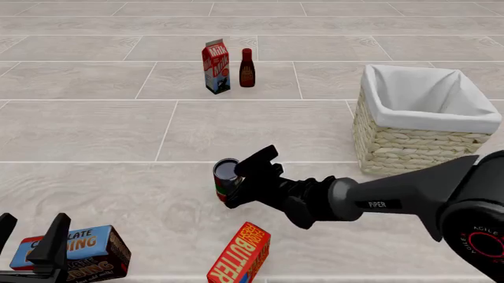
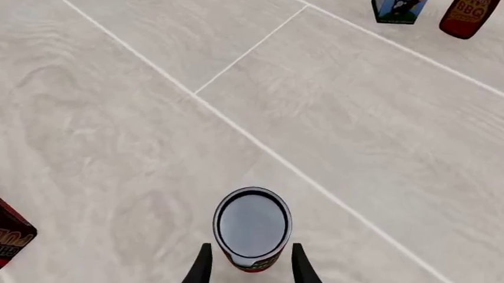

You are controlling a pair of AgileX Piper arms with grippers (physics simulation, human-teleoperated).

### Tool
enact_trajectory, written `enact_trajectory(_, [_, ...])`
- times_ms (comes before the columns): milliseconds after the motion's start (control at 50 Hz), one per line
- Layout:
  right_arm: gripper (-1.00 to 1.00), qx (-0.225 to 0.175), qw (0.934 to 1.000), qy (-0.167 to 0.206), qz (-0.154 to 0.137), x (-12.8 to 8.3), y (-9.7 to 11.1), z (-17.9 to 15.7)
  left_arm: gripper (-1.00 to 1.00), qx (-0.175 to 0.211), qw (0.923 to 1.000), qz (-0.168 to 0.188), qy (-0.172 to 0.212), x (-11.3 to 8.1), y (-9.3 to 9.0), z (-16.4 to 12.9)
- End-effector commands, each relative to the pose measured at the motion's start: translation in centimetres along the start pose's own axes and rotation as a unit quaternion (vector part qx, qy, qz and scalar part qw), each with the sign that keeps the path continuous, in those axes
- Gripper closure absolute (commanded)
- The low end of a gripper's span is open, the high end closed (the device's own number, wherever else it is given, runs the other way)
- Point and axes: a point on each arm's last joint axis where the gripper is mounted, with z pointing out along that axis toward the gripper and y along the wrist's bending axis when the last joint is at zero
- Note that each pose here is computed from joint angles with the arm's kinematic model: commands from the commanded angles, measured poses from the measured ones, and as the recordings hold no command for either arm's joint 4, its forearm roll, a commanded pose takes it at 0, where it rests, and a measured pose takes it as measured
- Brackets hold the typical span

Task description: Pick the tomato sauce and place it in the basket.

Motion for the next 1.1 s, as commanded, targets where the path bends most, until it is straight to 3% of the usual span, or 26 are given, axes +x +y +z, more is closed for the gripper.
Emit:
enact_trajectory(20, [-1.00,0.000,1.0000,0.004,0.001,0.3,0.0,0.6,-1.00,0.000,1.0000,0.000,0.000,0.0,0.0,0.0])
enact_trajectory(520, [-1.00,0.002,0.9999,0.013,0.010,1.1,-0.1,2.0,-1.00,0.000,1.0000,0.000,0.000,0.0,0.0,0.0])
enact_trajectory(980, [-1.00,0.007,0.9999,0.011,0.004,0.5,-0.6,2.7,-1.00,0.000,1.0000,0.000,0.000,0.0,0.0,0.0])
enact_trajectory(1000, [1.00,0.008,0.9999,0.009,0.002,0.4,-0.7,2.6,-1.00,0.000,1.0000,0.000,0.000,0.0,0.0,0.0])
enact_trajectory(1100, [1.00,0.008,0.9999,0.006,0.001,0.1,-0.7,2.4,-1.00,0.000,1.0000,0.000,0.000,0.0,0.0,0.0])
